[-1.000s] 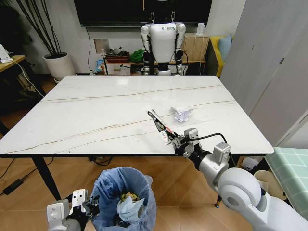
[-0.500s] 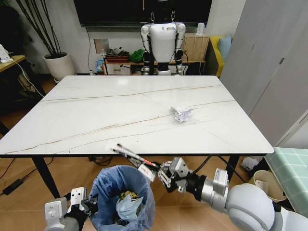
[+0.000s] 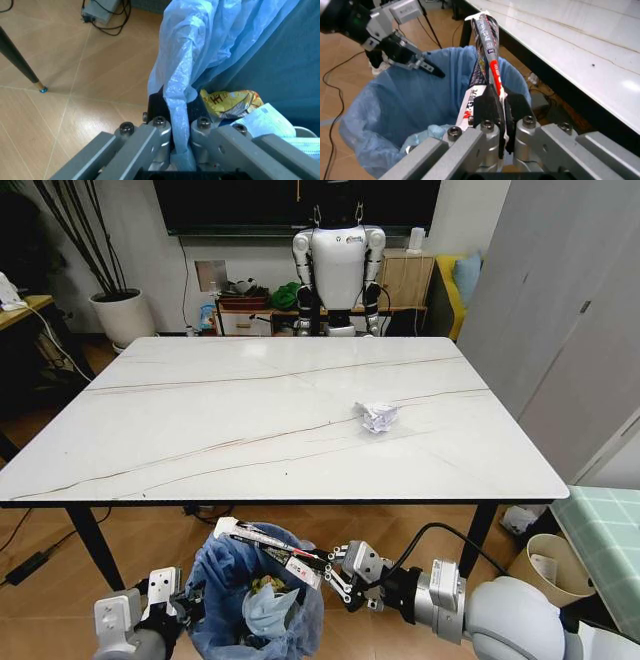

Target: Pick up the trash bin and place the trash from the table into it.

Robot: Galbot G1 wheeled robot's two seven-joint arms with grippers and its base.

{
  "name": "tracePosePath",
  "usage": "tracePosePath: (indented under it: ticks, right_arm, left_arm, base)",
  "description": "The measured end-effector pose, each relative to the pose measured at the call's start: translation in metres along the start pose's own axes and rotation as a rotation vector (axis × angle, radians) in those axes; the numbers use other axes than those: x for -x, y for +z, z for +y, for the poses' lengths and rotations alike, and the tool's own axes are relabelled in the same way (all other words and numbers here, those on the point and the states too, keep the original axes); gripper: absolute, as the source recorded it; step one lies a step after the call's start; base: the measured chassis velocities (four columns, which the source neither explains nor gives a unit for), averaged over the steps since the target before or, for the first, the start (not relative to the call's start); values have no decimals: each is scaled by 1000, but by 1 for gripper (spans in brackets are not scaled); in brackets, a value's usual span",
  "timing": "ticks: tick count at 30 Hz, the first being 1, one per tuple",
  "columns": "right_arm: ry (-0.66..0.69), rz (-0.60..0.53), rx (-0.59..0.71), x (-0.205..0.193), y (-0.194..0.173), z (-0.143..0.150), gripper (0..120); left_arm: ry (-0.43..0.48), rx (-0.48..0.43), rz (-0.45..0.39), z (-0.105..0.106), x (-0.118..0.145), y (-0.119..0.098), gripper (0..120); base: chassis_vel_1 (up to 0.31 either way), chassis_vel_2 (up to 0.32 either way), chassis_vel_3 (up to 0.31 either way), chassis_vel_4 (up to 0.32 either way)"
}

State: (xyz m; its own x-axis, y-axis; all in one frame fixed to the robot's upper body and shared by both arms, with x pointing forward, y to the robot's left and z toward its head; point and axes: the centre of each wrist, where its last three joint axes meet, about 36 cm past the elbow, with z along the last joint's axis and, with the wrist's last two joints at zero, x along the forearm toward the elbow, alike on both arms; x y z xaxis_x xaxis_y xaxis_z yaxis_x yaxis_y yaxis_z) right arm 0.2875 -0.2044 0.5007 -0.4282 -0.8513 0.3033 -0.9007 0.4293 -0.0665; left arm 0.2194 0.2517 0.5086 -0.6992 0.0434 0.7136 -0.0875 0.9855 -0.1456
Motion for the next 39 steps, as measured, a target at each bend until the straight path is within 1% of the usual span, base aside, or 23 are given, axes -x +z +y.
tracePosePath:
  ticks: [5,10,21,23,24,27,28,30,31,32,34,35,38,39]
  right_arm:
    - [13,28,-1,3,12,-4,0]
    - [14,67,15,5,20,2,0]
    - [5,101,26,4,16,15,0]
    - [21,114,29,4,15,19,8]
    - [21,114,29,4,15,19,8]
    - [45,112,52,5,9,24,20]
    - [45,112,52,5,9,24,20]
    - [62,109,56,5,5,24,33]
    - [62,109,56,5,5,24,33]
    - [66,107,56,4,4,25,37]
    - [86,89,60,3,-2,25,49]
    - [86,89,60,3,-2,25,49]
    - [117,56,66,1,-12,24,62]
    - [117,56,66,1,-12,24,62]
  left_arm:
    - [1,1,-2,0,0,-1,0]
    - [3,4,-7,0,0,-2,0]
    - [19,1,-30,-2,2,-8,0]
    - [23,-2,-32,-3,2,-8,0]
    - [23,-2,-32,-3,2,-8,0]
    - [27,-4,-30,-3,2,-7,0]
    - [27,-4,-30,-3,2,-7,0]
    - [30,-4,-33,-4,2,-8,0]
    - [30,-4,-33,-4,2,-8,0]
    - [31,-5,-34,-4,3,-8,0]
    - [35,-5,-37,-5,3,-8,0]
    - [35,-5,-37,-5,3,-8,0]
    - [36,-4,-36,-5,3,-8,0]
    - [36,-4,-36,-5,3,-8,0]
  base:
    - [0,0,0,0]
    - [0,0,0,0]
    - [0,0,0,0]
    - [0,0,0,0]
    - [0,0,0,0]
    - [0,0,0,0]
    - [0,0,0,0]
    - [0,0,0,0]
    - [0,0,0,0]
    - [0,0,0,0]
    - [0,0,0,0]
    - [0,0,0,0]
    - [0,0,0,0]
    - [0,0,0,0]
